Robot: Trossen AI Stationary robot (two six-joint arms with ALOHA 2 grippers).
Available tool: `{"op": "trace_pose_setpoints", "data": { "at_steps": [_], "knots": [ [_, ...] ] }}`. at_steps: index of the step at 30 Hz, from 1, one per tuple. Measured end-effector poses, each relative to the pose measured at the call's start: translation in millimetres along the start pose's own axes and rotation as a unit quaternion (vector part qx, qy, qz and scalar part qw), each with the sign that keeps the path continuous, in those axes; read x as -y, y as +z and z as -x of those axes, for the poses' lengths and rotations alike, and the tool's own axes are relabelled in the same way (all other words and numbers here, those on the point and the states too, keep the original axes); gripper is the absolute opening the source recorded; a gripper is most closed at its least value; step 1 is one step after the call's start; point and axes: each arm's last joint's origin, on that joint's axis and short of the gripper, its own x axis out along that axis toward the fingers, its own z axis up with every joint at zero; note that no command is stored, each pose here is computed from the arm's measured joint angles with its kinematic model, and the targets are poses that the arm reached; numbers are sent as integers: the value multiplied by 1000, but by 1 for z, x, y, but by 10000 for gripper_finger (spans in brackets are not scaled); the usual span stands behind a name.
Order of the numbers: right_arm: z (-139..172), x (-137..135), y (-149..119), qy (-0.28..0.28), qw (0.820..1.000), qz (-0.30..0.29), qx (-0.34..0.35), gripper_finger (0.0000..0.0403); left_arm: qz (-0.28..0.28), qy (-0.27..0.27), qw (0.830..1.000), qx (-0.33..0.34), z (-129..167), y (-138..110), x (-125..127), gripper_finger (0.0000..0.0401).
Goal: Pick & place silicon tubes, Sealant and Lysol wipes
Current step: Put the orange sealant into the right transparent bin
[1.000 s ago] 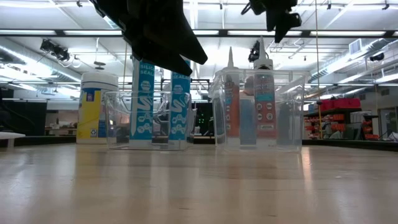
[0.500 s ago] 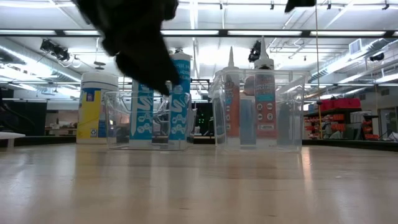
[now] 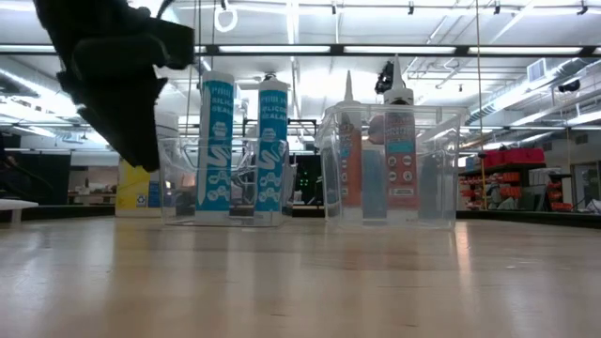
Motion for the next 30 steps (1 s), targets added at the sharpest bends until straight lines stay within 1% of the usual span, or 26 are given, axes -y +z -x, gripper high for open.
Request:
{"op": "trace_pose_setpoints", "data": {
  "at_steps": [3, 7, 10, 12, 13, 16, 20, 25, 28, 30],
  "knots": [
    [0, -9, -2, -14, 1000, 22, 14, 243, 20, 12, 1000, -8, 15, 1, -7, 344],
    [1, -16, -4, -40, 998, 37, 26, 243, 27, 39, 999, -23, 43, 2, -15, 343],
    [2, -18, -5, -54, 997, 39, 35, 243, 31, 56, 996, -59, 64, 1, -18, 343],
    [2, -19, -5, -60, 997, 43, 37, 243, 36, 70, 994, -80, 77, -4, -20, 343],
    [0, -20, -5, -62, 996, 47, 36, 243, 38, 69, 993, -88, 84, -7, -19, 343],
    [-5, -25, -6, -60, 996, 63, 27, 243, 54, 49, 991, -115, 96, -18, -13, 343],
    [-18, -32, -6, -59, 994, 91, 8, 242, 112, 51, 984, -127, 108, -41, -10, 343],
    [-37, -45, -12, -56, 992, 114, -29, 242, 184, 64, 972, -131, 116, -74, -10, 343],
    [-46, -53, -15, -54, 991, 116, -44, 242, 197, 74, 967, -143, 118, -88, -11, 343],
    [-50, -58, -17, -51, 990, 120, -52, 242, 208, 92, 960, -160, 117, -96, -13, 343]
  ]
}}
